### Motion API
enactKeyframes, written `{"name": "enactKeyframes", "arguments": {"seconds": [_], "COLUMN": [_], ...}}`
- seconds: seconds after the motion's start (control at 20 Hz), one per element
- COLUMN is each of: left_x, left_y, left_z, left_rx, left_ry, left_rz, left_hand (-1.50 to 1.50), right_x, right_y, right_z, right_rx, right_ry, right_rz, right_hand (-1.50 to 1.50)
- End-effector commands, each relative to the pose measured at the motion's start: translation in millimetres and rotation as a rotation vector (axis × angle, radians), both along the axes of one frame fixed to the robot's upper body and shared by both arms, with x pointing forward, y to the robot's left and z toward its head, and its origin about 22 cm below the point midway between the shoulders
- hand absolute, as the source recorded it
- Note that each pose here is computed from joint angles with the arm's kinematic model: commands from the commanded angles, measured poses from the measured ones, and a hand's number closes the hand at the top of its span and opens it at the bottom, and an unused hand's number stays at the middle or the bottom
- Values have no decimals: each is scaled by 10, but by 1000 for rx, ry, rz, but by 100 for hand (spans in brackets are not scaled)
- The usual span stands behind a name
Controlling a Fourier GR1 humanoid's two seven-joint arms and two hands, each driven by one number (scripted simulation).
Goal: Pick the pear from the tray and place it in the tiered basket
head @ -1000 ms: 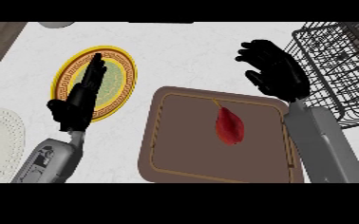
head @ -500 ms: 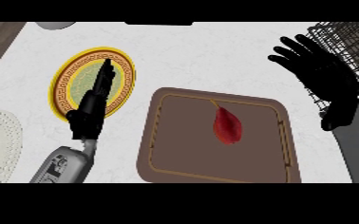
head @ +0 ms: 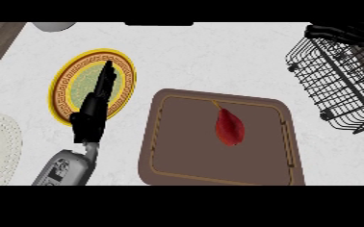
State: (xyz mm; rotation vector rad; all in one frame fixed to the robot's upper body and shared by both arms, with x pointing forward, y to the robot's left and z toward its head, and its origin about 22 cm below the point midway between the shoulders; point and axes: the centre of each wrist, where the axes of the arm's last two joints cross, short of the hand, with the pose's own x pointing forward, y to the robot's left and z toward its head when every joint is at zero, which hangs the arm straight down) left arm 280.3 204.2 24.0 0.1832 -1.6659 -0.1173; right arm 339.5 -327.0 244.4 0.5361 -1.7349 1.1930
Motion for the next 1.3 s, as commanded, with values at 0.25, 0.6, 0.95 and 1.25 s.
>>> {"name": "enactKeyframes", "arguments": {"seconds": [0.25, 0.6, 0.95, 1.25], "left_x": [96, -107, -120, -186], "left_y": [-18, 0, -79, -101], "left_z": [92, -64, 105, -8], "left_rx": [-5, -5, 6, 3], "left_ry": [4, 11, -5, 8], "left_rz": [15, 28, 7, -4], "left_hand": [0, 0, 0, 0], "right_x": [-314, -506, -582, -425], "right_y": [657, 773, 1054, 1039], "right_z": [439, 269, 212, 235], "right_rx": [-419, -485, -640, -714], "right_ry": [-289, -275, -284, -275], "right_rz": [-10, -7, 14, 2], "right_hand": [-150, -150, -150, -150]}}
